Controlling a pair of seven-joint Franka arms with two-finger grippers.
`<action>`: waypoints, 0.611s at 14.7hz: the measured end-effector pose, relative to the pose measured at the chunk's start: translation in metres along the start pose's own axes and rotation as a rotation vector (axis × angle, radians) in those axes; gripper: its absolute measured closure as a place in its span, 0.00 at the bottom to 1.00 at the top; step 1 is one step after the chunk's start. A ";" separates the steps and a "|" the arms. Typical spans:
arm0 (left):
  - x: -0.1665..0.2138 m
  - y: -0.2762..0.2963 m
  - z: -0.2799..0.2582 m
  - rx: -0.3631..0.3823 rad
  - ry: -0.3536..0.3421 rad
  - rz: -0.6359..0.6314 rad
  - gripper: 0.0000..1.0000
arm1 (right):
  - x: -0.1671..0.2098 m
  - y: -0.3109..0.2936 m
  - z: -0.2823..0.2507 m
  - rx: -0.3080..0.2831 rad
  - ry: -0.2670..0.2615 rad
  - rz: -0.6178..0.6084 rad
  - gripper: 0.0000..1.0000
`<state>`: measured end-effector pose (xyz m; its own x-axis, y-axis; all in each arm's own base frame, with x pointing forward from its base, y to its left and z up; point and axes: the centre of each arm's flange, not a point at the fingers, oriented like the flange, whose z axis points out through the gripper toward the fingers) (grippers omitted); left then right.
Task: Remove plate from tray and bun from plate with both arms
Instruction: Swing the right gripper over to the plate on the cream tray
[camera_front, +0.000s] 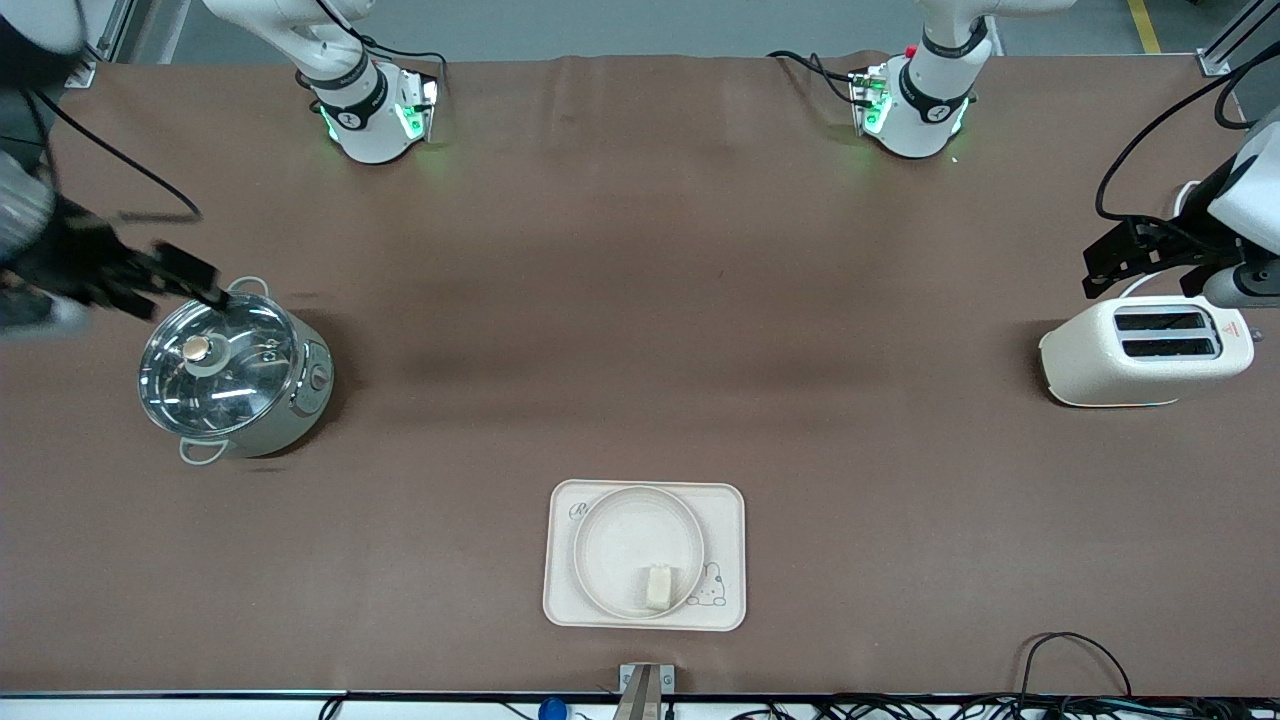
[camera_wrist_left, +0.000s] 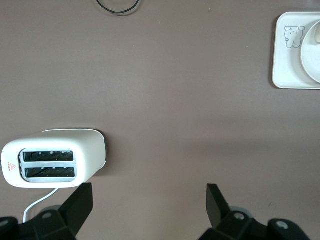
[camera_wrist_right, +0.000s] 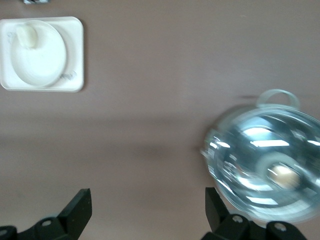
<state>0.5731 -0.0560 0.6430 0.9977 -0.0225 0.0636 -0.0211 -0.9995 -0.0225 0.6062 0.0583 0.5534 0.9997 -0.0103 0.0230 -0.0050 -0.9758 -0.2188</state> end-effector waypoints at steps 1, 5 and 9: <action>0.000 0.000 0.000 0.000 0.000 0.000 0.00 | 0.014 -0.016 0.030 0.032 0.007 0.021 0.00; 0.001 0.000 0.003 0.001 -0.008 0.000 0.00 | 0.054 -0.069 0.139 0.217 0.029 0.145 0.00; 0.001 0.000 0.004 0.001 -0.011 0.000 0.00 | 0.083 -0.138 0.237 0.246 0.070 0.284 0.00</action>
<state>0.5748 -0.0556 0.6388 0.9983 -0.0225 0.0530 -0.0213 -0.9995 -0.0234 0.6952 0.2440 0.3548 0.9552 -0.2957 -0.0071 -0.2666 -0.8502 -0.4539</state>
